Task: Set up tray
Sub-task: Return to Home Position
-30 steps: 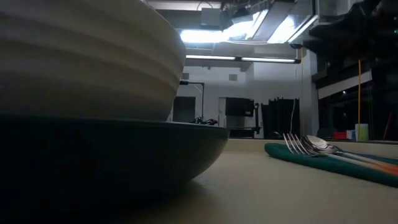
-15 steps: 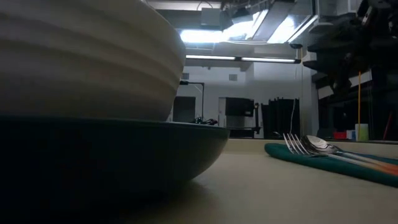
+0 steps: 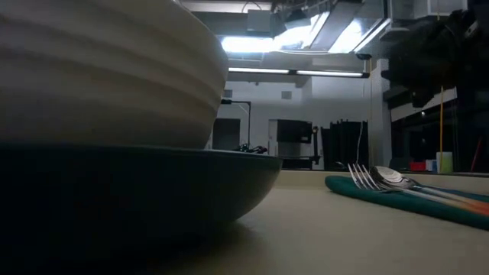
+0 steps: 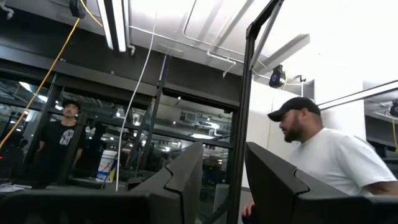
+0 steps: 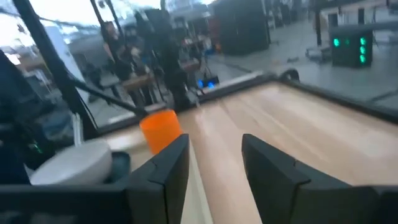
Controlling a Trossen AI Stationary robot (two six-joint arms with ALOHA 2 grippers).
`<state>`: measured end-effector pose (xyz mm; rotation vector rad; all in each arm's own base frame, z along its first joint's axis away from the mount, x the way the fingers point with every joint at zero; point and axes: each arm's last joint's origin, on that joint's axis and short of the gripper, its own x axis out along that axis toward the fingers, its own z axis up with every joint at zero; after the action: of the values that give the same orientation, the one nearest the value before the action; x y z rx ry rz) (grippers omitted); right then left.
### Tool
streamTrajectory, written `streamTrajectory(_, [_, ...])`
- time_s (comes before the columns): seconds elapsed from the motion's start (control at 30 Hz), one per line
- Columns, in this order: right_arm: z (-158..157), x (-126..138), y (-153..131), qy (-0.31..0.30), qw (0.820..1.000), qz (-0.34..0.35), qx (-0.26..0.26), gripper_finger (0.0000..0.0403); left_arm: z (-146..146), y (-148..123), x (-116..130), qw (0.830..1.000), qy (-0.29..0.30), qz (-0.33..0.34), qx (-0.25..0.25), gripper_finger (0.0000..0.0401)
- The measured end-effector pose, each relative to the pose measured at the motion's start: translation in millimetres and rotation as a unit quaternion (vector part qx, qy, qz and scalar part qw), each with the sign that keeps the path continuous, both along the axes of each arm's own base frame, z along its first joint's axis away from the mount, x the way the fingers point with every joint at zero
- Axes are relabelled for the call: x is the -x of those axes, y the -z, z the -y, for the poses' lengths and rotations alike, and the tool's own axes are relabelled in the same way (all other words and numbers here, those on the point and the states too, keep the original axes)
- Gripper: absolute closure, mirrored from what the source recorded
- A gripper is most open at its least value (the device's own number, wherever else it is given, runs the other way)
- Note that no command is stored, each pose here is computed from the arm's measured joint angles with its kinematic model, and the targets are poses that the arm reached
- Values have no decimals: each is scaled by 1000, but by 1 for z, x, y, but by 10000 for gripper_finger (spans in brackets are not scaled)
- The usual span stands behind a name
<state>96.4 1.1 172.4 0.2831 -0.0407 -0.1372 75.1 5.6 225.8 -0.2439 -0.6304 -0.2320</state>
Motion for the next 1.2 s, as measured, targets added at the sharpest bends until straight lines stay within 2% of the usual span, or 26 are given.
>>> streamTrajectory(0.13, [0, 1, 0, -2, 1000, 0, 12, 249, 0, 0, 0, 1000, 0, 0, 0, 285])
streamTrajectory(0.27, [0, 0, 1, -2, 999, -12, 52, 249, 0, 0, 0, 1000, 0, 0, 0, 285])
streamTrajectory(1.2, [0, 0, 0, -1, 999, -10, 51, 249, 0, 0, 0, 1000, 0, 0, 0, 285])
